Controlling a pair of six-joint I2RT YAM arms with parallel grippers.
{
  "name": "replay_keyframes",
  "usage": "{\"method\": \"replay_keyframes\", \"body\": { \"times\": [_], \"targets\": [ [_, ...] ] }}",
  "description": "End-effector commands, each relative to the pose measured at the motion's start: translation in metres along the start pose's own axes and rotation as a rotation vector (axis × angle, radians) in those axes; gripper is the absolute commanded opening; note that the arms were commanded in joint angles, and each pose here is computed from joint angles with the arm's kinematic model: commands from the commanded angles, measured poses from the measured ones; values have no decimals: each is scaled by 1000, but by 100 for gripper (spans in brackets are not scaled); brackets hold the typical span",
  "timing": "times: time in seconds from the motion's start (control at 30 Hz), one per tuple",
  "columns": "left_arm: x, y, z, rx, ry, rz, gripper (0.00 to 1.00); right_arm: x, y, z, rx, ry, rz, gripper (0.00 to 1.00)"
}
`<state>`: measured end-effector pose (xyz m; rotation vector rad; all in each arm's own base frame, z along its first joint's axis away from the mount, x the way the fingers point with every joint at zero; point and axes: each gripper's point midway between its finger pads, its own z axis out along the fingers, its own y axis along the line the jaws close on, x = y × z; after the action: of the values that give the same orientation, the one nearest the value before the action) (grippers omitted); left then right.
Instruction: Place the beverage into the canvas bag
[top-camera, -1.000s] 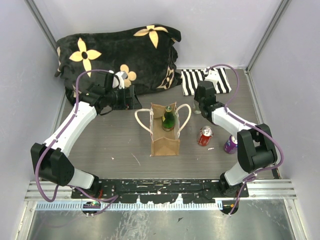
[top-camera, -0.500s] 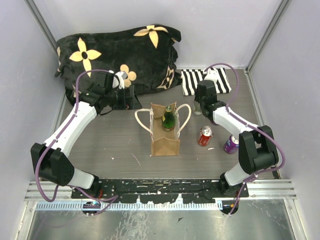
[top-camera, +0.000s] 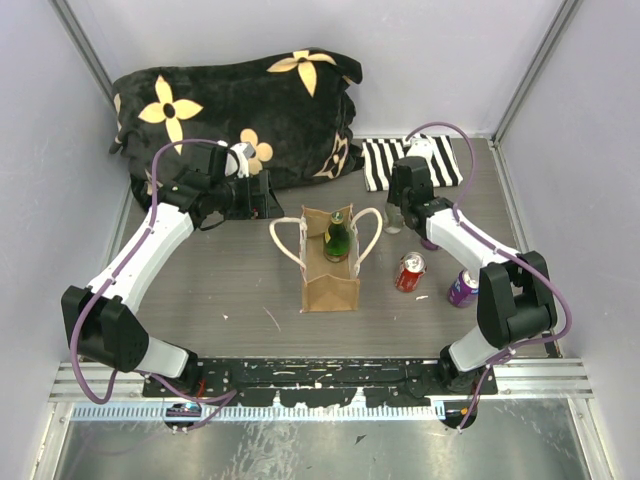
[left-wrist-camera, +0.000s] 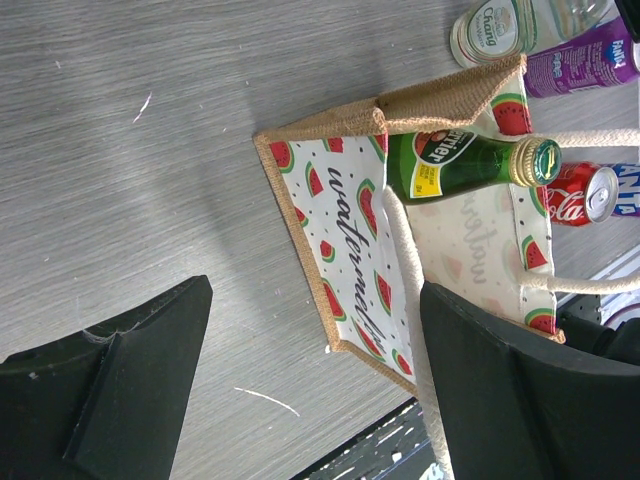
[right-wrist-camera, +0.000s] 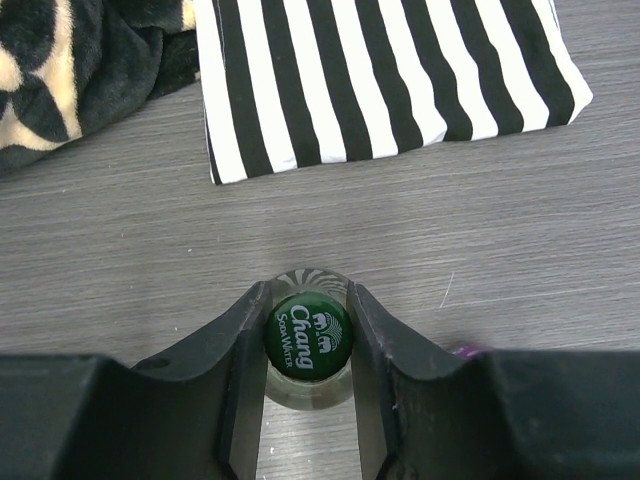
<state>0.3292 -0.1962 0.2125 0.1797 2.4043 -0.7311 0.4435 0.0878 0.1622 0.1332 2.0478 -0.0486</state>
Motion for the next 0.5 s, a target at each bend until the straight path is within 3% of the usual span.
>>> {"method": "replay_keyframes", "body": {
  "times": [0.0,0.47],
  "targets": [
    [-4,-4,-3,22,-26,6,92,-100,8,-31,-54,-272,108,1],
    [-2,-5,-4,26,-28,3,92,-124,5,-49,-62,-333,133,1]
  ]
}}
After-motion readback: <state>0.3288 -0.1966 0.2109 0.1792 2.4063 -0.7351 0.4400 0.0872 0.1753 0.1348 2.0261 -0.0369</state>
